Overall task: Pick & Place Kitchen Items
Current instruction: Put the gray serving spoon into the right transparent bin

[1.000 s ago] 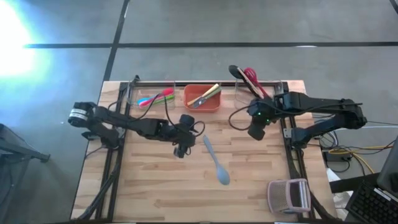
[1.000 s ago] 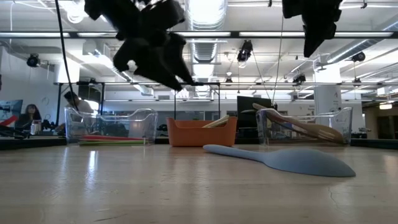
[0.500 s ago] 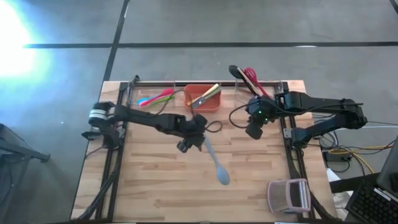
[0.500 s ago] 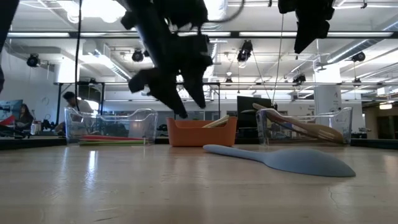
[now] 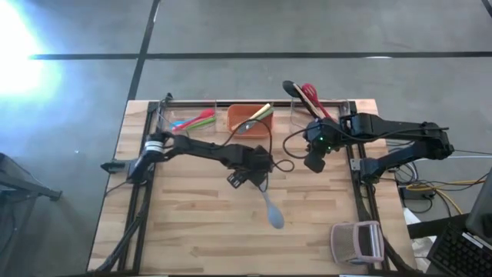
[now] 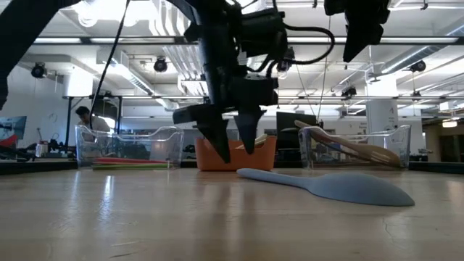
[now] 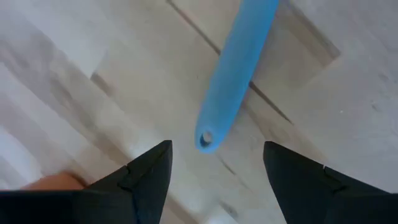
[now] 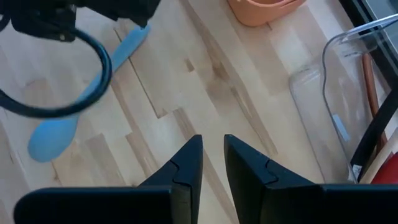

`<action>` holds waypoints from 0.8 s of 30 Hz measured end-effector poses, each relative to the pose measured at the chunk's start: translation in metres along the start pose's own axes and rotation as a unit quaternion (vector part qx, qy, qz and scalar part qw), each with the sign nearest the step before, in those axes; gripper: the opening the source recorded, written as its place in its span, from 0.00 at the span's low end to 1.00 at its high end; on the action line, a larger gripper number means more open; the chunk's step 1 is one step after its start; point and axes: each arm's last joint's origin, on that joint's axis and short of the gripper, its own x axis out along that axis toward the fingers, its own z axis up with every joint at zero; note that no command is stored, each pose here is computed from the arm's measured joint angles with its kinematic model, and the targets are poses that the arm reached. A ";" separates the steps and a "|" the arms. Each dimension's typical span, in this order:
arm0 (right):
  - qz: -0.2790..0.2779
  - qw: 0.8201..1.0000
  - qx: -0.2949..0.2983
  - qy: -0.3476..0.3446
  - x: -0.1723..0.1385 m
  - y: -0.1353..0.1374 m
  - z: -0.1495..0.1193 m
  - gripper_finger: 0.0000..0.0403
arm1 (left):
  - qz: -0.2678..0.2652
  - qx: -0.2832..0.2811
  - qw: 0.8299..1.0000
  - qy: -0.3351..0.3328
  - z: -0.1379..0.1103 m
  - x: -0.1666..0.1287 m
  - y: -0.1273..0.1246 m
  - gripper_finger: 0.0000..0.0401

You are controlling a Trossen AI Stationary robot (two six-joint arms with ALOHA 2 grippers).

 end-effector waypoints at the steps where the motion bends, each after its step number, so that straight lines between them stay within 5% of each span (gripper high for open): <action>1: 0.000 1.000 0.000 0.000 0.000 0.000 0.000 0.15 | -0.004 0.005 1.000 -0.001 0.002 0.001 0.001 0.63; 17: -0.001 1.000 -0.013 0.001 0.001 0.000 0.000 0.18 | -0.039 0.043 0.998 0.008 0.010 0.034 -0.001 0.58; 24: 0.000 1.000 -0.018 0.000 0.001 0.000 0.000 0.15 | -0.062 0.055 0.997 -0.002 0.010 0.041 -0.004 0.49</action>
